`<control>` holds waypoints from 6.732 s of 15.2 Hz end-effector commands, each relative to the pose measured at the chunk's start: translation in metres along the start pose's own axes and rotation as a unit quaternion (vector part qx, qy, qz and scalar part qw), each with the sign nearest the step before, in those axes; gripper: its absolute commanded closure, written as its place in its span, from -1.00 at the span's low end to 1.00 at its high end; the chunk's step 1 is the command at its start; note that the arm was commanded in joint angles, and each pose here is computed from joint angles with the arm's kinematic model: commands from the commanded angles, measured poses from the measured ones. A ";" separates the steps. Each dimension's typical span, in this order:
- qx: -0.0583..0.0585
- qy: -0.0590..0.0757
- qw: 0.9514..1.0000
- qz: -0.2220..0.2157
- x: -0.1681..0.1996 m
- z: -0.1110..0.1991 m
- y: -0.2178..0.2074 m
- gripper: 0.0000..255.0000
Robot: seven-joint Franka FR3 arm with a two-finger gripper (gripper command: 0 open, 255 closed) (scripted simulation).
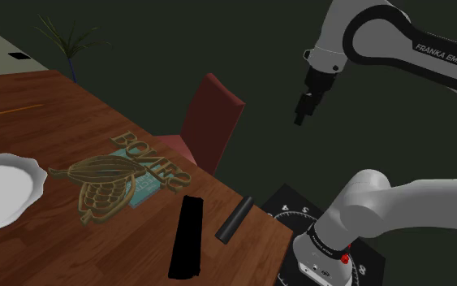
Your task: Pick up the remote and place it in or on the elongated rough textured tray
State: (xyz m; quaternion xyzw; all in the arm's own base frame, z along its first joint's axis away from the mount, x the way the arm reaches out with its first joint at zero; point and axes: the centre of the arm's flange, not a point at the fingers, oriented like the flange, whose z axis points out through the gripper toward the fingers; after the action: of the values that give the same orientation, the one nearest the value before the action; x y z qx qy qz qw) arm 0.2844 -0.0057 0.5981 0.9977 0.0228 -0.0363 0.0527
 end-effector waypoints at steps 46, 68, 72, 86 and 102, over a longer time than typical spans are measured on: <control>0.150 -0.079 0.738 0.653 -0.003 0.268 -0.237 1.00; 0.150 -0.079 0.738 0.653 -0.008 0.200 -0.230 1.00; 0.150 -0.079 0.738 0.653 -0.009 0.179 -0.227 1.00; 0.150 -0.079 0.738 0.653 0.018 0.142 -0.311 1.00; 0.150 -0.079 0.738 0.653 0.046 0.195 -0.390 1.00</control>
State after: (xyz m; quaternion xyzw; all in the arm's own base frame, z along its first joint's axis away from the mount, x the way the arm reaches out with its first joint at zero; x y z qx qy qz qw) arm 0.2973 0.3623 0.3700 0.7561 -0.6445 -0.0752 -0.0850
